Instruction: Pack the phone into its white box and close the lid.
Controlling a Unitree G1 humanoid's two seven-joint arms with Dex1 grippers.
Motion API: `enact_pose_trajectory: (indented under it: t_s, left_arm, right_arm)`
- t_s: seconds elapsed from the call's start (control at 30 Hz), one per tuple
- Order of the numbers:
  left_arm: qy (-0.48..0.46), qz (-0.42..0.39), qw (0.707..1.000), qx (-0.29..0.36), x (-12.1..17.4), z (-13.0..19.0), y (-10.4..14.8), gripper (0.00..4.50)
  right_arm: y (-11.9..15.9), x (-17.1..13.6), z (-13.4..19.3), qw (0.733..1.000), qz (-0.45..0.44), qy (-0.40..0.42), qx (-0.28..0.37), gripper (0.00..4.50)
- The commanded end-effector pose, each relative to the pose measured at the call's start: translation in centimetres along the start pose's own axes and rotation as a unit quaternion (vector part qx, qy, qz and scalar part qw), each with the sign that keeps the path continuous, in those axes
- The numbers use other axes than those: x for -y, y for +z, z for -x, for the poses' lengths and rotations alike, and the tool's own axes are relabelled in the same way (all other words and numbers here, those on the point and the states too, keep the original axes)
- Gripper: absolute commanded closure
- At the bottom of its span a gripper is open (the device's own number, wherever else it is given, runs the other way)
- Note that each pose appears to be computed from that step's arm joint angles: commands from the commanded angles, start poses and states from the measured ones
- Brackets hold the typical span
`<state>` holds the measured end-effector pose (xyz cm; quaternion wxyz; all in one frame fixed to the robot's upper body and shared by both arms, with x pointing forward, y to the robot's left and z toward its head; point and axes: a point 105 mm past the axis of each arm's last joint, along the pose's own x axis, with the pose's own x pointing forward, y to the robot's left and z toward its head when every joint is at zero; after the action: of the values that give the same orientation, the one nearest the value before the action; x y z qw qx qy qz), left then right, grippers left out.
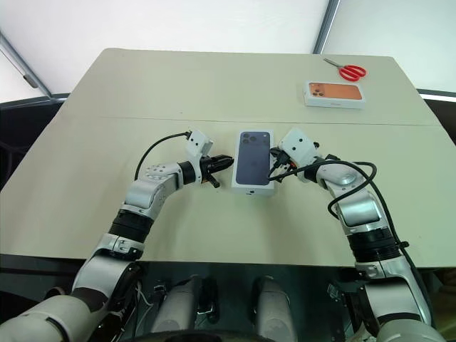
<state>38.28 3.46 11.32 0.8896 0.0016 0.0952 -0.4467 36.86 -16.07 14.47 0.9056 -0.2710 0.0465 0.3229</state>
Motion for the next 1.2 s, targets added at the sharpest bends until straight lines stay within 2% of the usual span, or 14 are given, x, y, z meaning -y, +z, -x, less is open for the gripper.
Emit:
enact_pose_trajectory:
  t_s: [0.03, 0.43, 0.53, 0.67, 0.77, 0.83, 0.9, 1.0, 1.07, 1.2]
  left_arm:
    - [-0.016, -0.010, 1.000, 0.011, 0.9, -0.3, 0.8, 3.96]
    - [-0.030, -0.020, 0.999, 0.033, 1.9, -1.1, 1.9, 3.96]
    - [-0.018, -0.052, 0.998, 0.008, 1.5, -0.9, 0.9, 3.96]
    - [-0.007, -0.031, 0.999, -0.003, 0.7, -0.4, 0.0, 3.96]
    - [0.007, -0.019, 1.000, 0.023, 0.0, -0.3, 1.6, 3.96]
    - [0.015, -0.014, 0.998, 0.055, -0.1, -0.7, 3.8, 3.96]
    - [0.014, -0.014, 0.996, 0.084, 0.0, -1.4, 6.1, 3.96]
    - [0.011, -0.031, 0.995, 0.093, 0.2, -3.1, 7.4, 3.96]
    - [0.007, -0.033, 0.996, 0.082, 0.4, -4.5, 7.3, 3.96]
    - [-0.001, -0.048, 0.998, 0.032, 0.9, -6.4, 4.9, 3.96]
  right_arm:
    - [-1.0, -0.4, -0.2, 1.000, -0.013, 0.006, -0.021, 4.45]
    - [-1.0, 0.4, 0.0, 1.000, -0.001, -0.007, -0.026, 4.45]
    - [-0.6, 0.3, -0.1, 1.000, -0.007, -0.008, -0.018, 4.45]
    - [-0.1, -0.8, -0.6, 1.000, -0.005, 0.012, -0.006, 4.45]
    - [0.6, -0.3, -0.8, 1.000, -0.004, 0.003, 0.006, 4.45]
    - [1.5, 0.6, -0.9, 1.000, -0.016, -0.008, 0.023, 4.45]
    - [2.4, 2.0, -1.2, 0.999, -0.020, -0.032, 0.037, 4.45]
    - [2.6, 3.5, -2.1, 0.998, -0.014, -0.056, 0.035, 4.45]
    - [2.1, 4.1, -2.8, 0.998, -0.005, -0.065, 0.023, 4.45]
    - [0.5, 4.4, -4.2, 0.997, -0.001, -0.081, 0.000, 4.45]
